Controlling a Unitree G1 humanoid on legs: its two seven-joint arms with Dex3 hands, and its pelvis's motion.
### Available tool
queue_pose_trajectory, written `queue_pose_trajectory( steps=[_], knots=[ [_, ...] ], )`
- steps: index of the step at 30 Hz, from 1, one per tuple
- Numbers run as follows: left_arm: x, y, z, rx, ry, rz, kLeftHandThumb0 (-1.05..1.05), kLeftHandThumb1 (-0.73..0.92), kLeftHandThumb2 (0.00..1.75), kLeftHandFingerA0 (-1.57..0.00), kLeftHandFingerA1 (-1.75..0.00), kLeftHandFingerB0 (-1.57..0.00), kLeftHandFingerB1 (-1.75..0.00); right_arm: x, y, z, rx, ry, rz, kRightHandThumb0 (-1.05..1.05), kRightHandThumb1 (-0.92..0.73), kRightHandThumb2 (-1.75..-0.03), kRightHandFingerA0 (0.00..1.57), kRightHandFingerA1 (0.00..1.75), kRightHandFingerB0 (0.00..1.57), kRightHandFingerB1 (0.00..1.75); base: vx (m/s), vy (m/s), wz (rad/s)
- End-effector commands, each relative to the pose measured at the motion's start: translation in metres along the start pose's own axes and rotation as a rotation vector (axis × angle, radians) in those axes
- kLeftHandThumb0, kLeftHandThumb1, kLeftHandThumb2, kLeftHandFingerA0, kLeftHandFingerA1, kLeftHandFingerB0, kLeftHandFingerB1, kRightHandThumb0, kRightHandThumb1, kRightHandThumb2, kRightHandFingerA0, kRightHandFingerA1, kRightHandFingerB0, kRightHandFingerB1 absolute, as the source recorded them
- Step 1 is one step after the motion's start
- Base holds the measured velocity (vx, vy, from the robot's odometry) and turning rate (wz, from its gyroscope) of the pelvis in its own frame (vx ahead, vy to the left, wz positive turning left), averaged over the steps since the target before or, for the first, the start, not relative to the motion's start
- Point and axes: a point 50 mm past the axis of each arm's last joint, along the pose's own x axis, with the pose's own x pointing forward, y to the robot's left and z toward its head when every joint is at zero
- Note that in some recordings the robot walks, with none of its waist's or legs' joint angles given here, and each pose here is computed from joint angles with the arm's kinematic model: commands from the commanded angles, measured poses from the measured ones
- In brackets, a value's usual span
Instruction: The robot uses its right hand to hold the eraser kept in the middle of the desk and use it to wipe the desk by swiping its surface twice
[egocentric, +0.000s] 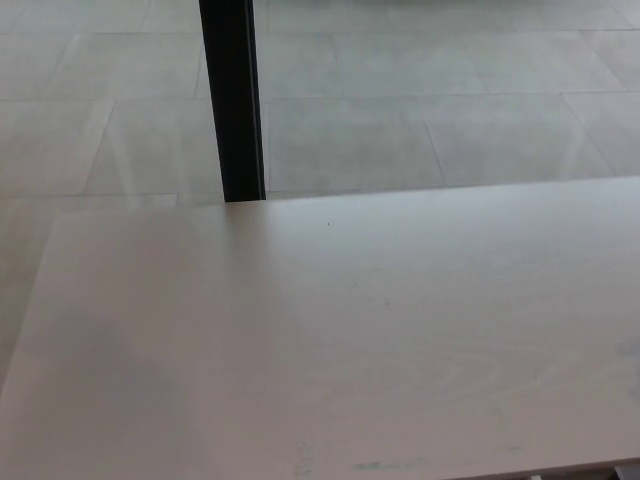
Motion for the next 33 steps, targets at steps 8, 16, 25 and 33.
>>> queue_pose_trajectory(
  steps=[8,16,25,33],
  knots=[
    [-0.001,0.008,0.004,0.004,-0.027,0.025,-0.76,0.89,0.67,-0.45,-0.89,-0.44,-0.72,-0.003,-0.001,0.077,0.219,-0.182,0.476,-0.77,-0.75,-0.64,0.19,0.34,0.00,0.18,0.00,0.000,0.00],
    [-0.004,0.010,-0.004,-0.010,-0.008,0.019,-0.78,0.69,1.04,-0.44,-0.79,-0.43,-0.71,-0.017,-0.079,0.124,0.226,-0.380,0.341,-0.86,-0.74,-1.13,0.05,0.33,0.00,0.18,0.00,0.000,0.00],
    [-0.006,0.010,-0.007,-0.007,-0.005,0.030,-0.76,0.68,1.04,-0.45,-0.80,-0.44,-0.71,-0.065,-0.198,0.053,0.349,-0.248,-0.192,-0.90,-0.79,-0.64,0.47,0.64,0.31,0.54,0.00,0.000,0.00],
    [-0.006,0.014,-0.008,-0.002,0.001,0.039,-0.76,0.89,0.66,-0.43,-0.90,-0.42,-0.72,-0.123,-0.215,-0.047,0.364,-0.002,-0.550,-0.76,-0.64,-1.05,0.56,0.80,0.22,0.65,0.00,0.000,0.00]
  ],
)
